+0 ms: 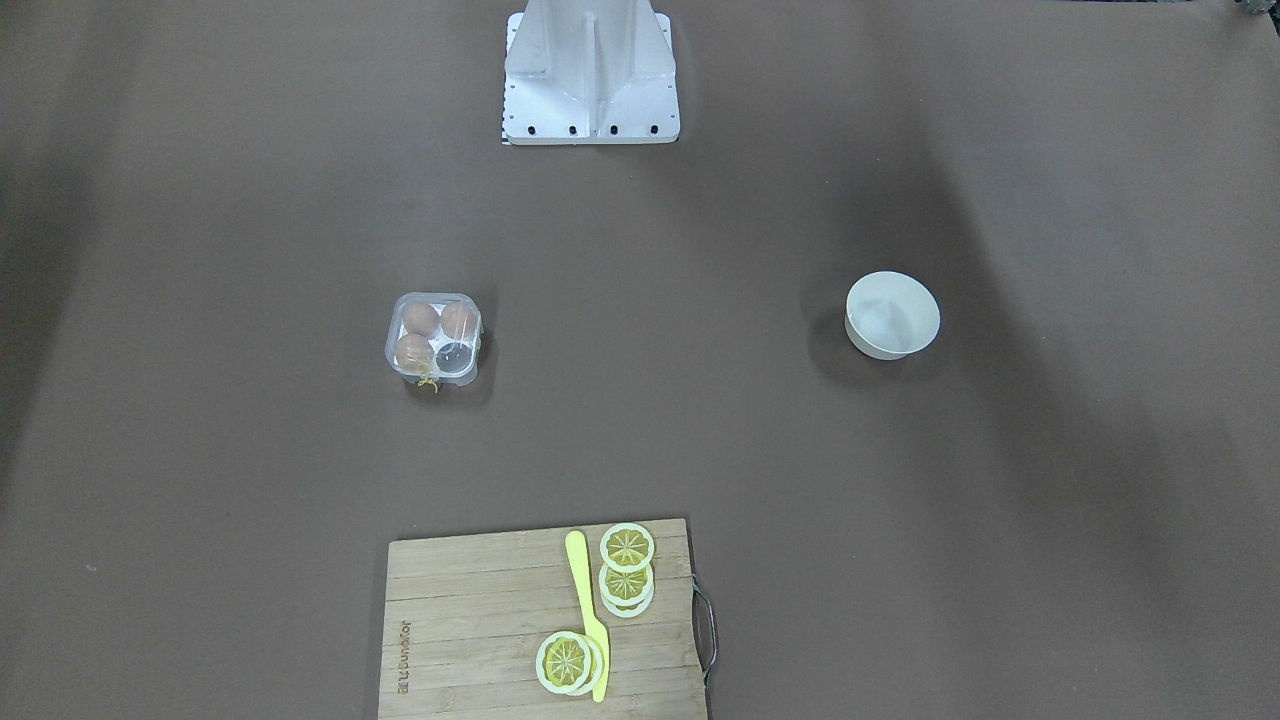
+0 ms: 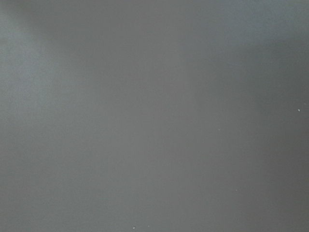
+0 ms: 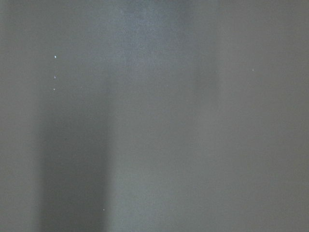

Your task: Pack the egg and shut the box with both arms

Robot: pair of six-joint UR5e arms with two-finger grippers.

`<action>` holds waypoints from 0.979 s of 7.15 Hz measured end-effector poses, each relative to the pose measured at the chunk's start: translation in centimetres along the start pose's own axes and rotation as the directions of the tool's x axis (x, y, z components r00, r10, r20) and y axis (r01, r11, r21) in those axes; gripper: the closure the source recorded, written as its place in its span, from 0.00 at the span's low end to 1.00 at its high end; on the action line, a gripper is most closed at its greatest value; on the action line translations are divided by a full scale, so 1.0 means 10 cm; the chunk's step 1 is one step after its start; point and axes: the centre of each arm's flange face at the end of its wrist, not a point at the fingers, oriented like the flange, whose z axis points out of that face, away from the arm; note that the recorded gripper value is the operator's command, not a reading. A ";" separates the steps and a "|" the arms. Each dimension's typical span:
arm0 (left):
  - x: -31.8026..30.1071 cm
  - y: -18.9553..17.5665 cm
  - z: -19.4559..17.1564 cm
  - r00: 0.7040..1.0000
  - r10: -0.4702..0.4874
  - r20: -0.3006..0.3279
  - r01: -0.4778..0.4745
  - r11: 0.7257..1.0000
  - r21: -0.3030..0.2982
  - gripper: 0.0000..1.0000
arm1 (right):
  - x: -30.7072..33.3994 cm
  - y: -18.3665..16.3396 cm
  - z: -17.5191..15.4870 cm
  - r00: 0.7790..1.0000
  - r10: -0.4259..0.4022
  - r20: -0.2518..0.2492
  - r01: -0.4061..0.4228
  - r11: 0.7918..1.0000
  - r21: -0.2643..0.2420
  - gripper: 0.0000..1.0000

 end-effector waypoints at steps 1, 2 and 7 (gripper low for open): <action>0.01 0.00 -0.01 1.000 0.000 0.000 0.000 1.000 0.001 0.03 | 0.03 0.13 0.01 1.000 0.002 0.000 -0.002 1.000 0.000 0.00; 0.01 -0.01 -0.01 1.000 0.001 0.000 -0.001 1.000 0.002 0.03 | 0.03 0.29 0.00 1.000 0.001 -0.001 -0.001 1.000 0.003 0.00; 0.02 -0.07 -0.03 1.000 -0.002 0.000 0.002 1.000 0.003 0.03 | -0.12 0.57 -0.19 1.000 -0.022 -0.006 0.023 0.999 0.039 0.00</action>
